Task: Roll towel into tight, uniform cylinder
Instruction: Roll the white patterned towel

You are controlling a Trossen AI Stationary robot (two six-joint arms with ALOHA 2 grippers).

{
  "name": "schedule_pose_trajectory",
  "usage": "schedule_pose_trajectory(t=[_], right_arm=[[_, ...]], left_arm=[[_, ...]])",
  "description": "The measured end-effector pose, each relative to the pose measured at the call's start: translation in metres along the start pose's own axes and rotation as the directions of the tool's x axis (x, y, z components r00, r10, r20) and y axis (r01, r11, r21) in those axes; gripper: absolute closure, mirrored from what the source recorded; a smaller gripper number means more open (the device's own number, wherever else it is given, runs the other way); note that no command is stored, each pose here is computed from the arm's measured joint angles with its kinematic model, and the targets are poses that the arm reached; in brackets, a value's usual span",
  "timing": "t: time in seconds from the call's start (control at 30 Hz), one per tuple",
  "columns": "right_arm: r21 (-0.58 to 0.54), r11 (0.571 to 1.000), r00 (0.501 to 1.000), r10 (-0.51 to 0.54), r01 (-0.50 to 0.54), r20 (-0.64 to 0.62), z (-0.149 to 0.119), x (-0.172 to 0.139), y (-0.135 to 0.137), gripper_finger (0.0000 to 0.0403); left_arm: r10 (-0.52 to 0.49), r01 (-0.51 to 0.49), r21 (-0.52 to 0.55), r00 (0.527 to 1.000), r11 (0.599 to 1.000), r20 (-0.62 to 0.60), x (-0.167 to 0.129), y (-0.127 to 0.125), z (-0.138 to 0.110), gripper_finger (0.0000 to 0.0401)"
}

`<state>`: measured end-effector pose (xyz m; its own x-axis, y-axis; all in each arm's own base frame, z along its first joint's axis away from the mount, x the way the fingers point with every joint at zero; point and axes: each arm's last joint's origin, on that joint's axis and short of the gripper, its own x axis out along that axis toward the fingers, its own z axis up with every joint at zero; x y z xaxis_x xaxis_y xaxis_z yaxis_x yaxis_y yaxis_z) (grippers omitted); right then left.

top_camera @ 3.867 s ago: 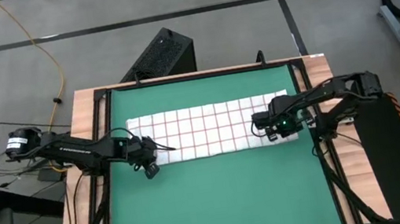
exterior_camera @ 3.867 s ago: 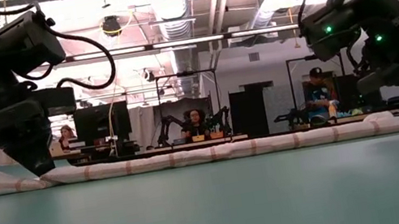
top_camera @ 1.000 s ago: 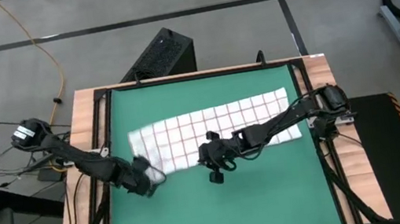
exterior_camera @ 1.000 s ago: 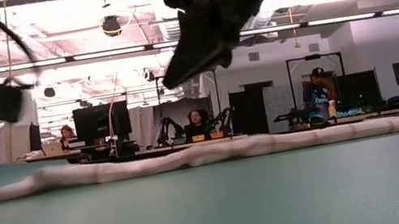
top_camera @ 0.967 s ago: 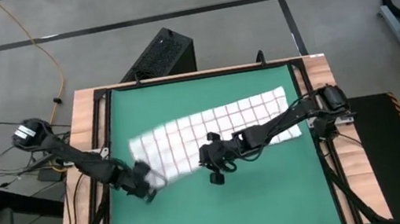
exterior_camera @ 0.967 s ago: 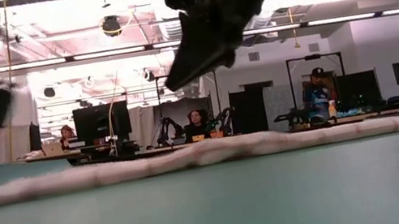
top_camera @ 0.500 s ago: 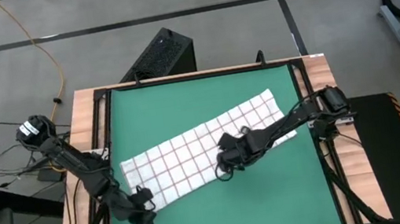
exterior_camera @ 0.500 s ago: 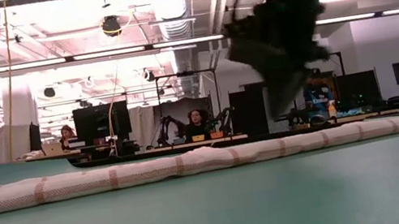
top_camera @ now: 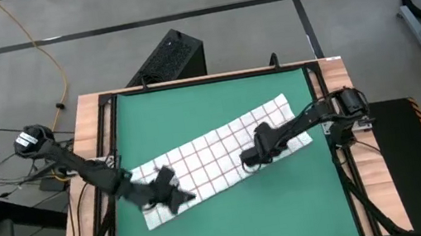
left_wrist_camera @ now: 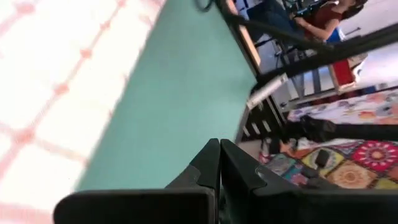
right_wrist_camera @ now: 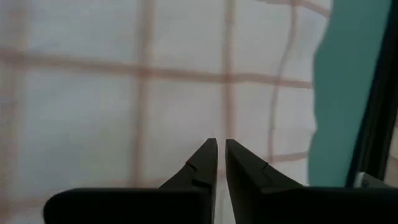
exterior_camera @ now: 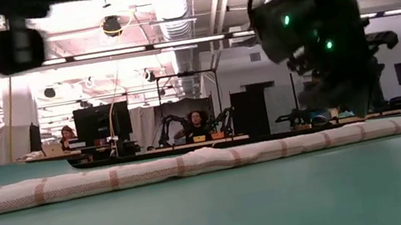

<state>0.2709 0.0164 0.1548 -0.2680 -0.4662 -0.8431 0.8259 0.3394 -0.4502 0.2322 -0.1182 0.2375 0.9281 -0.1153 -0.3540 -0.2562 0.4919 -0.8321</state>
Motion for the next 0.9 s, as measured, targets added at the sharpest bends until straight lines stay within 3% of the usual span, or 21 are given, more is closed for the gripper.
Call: schedule_pose_trajectory(t=[0.13,0.5,0.7,0.9], right_arm=[[0.048,0.998,0.997,-0.045,0.047,-0.057,0.017,0.02,-0.011,0.0357],[0.158,0.985,0.989,0.084,-0.064,-0.125,0.069,0.066,-0.028,0.0389],[0.042,0.971,0.972,0.233,-0.234,0.031,0.111,0.071,-0.027,0.0373],[-0.073,0.909,0.878,0.416,-0.411,0.236,0.146,0.059,-0.016,0.0384]], left_arm=[[-0.011,0.014,0.077,0.999,0.997,-0.038,0.01,0.007,0.034,0.0401],[-0.094,0.12,0.179,0.984,0.976,-0.149,0.014,0.036,0.107,0.0401],[-0.093,0.122,0.219,0.986,0.968,-0.139,0.008,0.053,0.134,0.0401],[0.016,0.028,0.263,0.986,0.964,-0.163,0.0,0.077,0.149,0.0401]])
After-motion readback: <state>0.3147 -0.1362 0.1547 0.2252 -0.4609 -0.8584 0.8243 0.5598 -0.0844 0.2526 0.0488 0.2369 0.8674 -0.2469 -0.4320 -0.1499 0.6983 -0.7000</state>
